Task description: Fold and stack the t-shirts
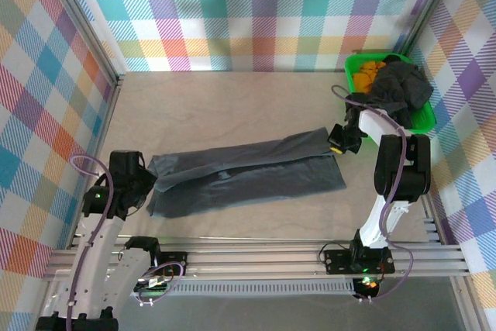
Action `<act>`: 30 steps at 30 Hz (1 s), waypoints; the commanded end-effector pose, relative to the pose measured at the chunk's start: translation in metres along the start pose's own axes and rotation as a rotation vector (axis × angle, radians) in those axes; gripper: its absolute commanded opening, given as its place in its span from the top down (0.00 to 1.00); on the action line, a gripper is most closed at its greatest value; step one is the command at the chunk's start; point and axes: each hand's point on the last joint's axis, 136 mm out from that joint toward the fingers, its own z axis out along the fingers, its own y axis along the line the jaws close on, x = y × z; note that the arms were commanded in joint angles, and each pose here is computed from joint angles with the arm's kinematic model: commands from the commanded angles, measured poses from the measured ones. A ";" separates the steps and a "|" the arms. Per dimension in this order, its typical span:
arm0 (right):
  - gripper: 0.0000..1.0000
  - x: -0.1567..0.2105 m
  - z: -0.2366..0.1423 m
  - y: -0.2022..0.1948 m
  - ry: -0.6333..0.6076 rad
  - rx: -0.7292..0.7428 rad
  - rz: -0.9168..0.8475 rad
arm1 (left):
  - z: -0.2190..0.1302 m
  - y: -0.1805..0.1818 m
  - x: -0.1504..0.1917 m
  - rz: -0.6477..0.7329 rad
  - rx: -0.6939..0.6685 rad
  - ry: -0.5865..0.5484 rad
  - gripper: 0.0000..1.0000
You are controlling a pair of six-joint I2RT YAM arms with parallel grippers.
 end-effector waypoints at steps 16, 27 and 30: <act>1.00 0.018 -0.002 -0.013 0.022 0.065 0.006 | 0.037 0.009 0.025 -0.009 -0.047 0.101 1.00; 0.94 0.030 -0.003 -0.019 0.030 0.099 0.026 | 0.048 0.008 0.027 0.006 -0.069 0.113 1.00; 0.88 0.028 -0.010 -0.024 0.002 0.125 0.034 | 0.051 0.008 0.027 0.007 -0.070 0.115 1.00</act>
